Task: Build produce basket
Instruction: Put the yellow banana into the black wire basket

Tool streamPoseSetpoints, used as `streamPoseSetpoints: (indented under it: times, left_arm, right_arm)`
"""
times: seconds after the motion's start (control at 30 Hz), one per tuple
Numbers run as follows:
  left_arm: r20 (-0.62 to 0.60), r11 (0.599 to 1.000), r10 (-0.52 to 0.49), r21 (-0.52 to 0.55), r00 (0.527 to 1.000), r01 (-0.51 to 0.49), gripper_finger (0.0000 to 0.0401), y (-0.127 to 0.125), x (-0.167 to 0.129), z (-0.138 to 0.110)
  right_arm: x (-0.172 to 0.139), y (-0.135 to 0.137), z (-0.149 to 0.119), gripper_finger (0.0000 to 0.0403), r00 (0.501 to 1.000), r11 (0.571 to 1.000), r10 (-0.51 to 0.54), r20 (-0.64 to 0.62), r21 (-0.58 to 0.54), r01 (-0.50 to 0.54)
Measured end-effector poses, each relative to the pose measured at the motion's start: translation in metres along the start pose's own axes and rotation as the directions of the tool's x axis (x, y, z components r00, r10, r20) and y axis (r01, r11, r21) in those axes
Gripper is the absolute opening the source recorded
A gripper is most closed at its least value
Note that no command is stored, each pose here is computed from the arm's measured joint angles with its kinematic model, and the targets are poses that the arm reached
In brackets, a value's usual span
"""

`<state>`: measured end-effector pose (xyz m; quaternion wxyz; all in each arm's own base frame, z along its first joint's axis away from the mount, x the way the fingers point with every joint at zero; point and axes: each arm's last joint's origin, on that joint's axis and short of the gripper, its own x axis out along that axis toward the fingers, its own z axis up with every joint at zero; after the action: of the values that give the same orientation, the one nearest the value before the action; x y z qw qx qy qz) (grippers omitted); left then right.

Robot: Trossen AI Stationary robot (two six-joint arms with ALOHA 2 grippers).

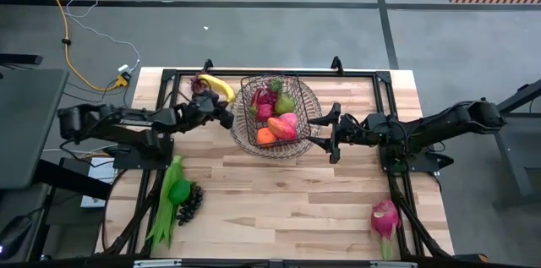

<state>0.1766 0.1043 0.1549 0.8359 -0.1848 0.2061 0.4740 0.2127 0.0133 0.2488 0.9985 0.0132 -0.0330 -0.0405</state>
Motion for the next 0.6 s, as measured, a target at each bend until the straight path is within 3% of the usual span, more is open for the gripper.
streamPoseSetpoints:
  times: [0.27, 0.6]
  left_arm:
    - [0.15, 0.999, -0.045, 0.013, 0.988, 0.044, 0.0, -0.007, -0.043, 0.014]
    - [0.373, 0.973, -0.181, 0.204, 0.91, 0.11, 0.0, -0.028, -0.096, 0.023]
  right_arm:
    - [0.0, -0.002, 0.0, 0.0243, 0.999, 0.999, -0.053, 0.001, 0.0, 0.053]
    - [0.0, -0.002, 0.001, 0.0243, 0.999, 0.999, -0.054, 0.009, 0.002, 0.054]
